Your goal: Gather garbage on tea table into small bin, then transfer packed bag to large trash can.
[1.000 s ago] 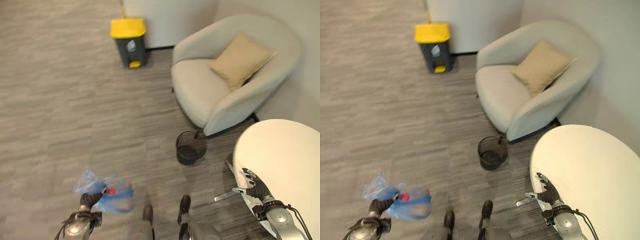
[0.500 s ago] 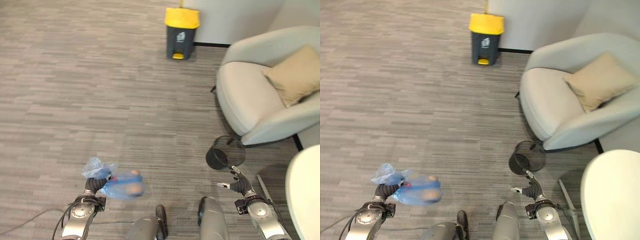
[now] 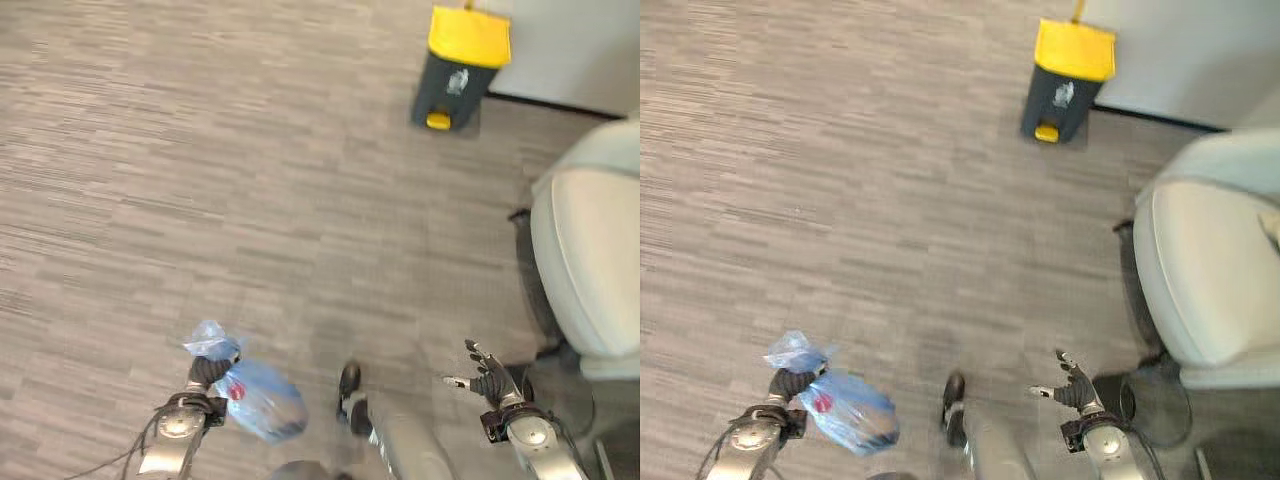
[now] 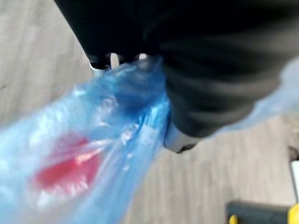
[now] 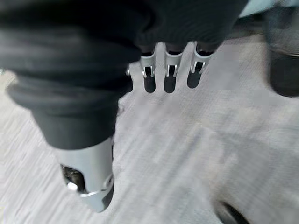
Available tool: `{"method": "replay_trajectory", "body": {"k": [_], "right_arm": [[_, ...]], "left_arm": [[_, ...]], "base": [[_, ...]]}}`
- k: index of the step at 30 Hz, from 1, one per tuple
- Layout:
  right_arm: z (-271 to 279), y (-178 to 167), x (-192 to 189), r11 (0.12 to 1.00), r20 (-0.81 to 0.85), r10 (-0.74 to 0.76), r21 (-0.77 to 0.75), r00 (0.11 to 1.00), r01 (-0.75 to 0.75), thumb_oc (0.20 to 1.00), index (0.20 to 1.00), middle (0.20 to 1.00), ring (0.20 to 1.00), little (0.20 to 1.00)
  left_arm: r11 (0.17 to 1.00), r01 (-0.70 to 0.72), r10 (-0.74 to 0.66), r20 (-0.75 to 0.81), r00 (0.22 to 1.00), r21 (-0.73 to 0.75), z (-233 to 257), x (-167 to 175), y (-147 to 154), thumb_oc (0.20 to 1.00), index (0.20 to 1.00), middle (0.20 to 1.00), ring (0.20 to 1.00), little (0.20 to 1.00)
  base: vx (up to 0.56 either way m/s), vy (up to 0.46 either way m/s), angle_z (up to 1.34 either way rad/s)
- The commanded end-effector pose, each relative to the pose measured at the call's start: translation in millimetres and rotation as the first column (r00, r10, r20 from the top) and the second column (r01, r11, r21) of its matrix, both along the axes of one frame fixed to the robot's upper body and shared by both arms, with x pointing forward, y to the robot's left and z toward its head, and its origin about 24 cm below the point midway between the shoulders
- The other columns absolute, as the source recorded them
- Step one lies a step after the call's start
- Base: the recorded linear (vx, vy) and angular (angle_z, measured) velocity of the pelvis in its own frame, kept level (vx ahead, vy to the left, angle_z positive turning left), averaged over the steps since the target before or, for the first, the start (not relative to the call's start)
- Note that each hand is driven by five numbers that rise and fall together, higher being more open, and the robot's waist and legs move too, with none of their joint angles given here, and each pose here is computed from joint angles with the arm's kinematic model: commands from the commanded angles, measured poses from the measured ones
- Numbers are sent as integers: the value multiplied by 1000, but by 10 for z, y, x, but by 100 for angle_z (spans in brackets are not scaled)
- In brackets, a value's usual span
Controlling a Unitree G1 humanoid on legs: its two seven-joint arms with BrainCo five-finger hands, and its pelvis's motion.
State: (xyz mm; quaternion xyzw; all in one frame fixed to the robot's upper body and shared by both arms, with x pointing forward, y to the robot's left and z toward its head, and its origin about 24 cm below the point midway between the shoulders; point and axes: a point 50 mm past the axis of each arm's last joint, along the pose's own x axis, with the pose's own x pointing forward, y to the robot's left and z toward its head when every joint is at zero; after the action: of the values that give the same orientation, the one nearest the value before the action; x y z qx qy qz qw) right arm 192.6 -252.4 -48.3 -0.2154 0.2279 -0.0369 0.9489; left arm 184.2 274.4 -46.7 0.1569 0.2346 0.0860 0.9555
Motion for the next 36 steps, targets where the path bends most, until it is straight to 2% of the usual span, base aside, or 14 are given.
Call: {"method": "replay_trajectory", "body": {"k": [1, 9, 19, 24, 30, 36], "right_arm": [[195, -88, 170, 999, 82, 33, -46, 996, -29, 1000, 1000, 1000, 1000, 1000], [176, 5, 267, 997, 76, 68, -40, 995, -65, 1000, 1000, 1000, 1000, 1000], [186, 112, 352, 993, 78, 110, -44, 991, -107, 1000, 1000, 1000, 1000, 1000], [145, 76, 287, 995, 51, 97, -40, 994, -95, 1000, 1000, 1000, 1000, 1000], [129, -64, 153, 996, 30, 71, -62, 997, -69, 1000, 1000, 1000, 1000, 1000], [178, -162, 187, 996, 52, 30, -82, 998, -26, 1000, 1000, 1000, 1000, 1000]], "left_arm": [[998, 43, -46, 77, 996, 38, 139, 128, 6, 200, 200, 200, 200, 200], [998, 51, -52, 68, 996, 23, 113, 62, -5, 200, 200, 200, 200, 200], [999, 14, -17, 73, 997, 36, 138, 45, 69, 200, 200, 200, 200, 200], [999, 13, -15, 62, 998, 38, 118, 23, 82, 200, 200, 200, 200, 200], [999, 44, -44, 5, 999, -27, -13, -88, -61, 200, 200, 200, 200, 200], [995, 93, -92, 28, 995, -33, 3, 49, -192, 200, 200, 200, 200, 200]], "base": [[207, -89, -114], [329, 139, -149], [108, 78, -28], [378, -279, -27], [439, -470, 68], [145, -138, -40]]}}
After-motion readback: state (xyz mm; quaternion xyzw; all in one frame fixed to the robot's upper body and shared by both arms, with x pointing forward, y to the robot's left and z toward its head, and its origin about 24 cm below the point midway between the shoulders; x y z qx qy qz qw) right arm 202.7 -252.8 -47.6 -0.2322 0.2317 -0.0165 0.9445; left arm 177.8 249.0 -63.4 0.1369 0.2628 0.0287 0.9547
